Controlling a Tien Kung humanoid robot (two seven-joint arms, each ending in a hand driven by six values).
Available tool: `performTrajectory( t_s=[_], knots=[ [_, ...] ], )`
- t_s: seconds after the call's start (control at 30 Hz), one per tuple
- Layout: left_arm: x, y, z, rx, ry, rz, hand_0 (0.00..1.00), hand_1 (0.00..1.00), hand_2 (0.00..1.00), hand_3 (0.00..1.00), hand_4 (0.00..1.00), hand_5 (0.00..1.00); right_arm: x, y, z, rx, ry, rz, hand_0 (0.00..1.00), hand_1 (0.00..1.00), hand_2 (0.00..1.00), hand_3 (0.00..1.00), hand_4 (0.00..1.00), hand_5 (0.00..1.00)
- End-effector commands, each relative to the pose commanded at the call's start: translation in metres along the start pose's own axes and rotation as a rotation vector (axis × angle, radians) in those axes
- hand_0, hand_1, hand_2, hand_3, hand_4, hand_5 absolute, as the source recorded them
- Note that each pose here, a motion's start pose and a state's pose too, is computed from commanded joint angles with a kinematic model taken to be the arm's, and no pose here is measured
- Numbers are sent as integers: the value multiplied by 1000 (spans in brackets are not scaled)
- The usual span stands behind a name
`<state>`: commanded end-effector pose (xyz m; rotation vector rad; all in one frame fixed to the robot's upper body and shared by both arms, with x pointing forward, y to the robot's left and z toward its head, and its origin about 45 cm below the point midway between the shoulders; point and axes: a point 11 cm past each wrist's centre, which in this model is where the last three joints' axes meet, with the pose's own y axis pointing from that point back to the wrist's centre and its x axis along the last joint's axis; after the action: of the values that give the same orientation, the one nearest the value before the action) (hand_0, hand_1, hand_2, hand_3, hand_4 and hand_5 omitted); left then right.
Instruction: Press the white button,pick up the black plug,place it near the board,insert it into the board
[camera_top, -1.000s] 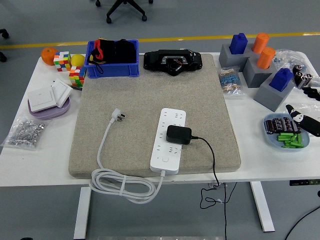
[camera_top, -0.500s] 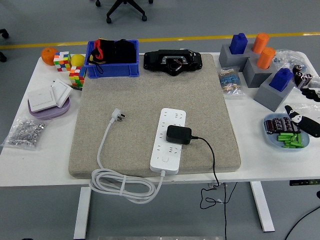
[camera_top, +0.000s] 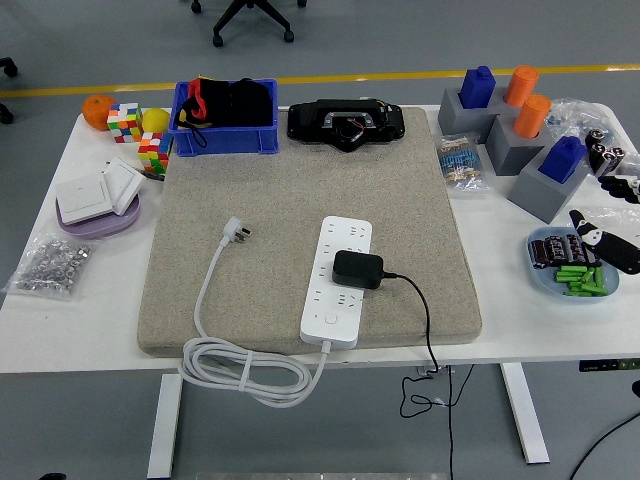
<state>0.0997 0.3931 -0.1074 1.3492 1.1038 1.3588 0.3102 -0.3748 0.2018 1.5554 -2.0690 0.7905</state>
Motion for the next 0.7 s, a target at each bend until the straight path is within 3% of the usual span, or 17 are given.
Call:
performTrajectory(
  t_s=[0.7],
  knots=[
    [-3, -1, -3, 3, 10, -5, 773, 711, 668, 734, 656, 564, 0, 3, 3, -16, -2, 2, 748, 663, 664, 624, 839, 212]
  ],
)
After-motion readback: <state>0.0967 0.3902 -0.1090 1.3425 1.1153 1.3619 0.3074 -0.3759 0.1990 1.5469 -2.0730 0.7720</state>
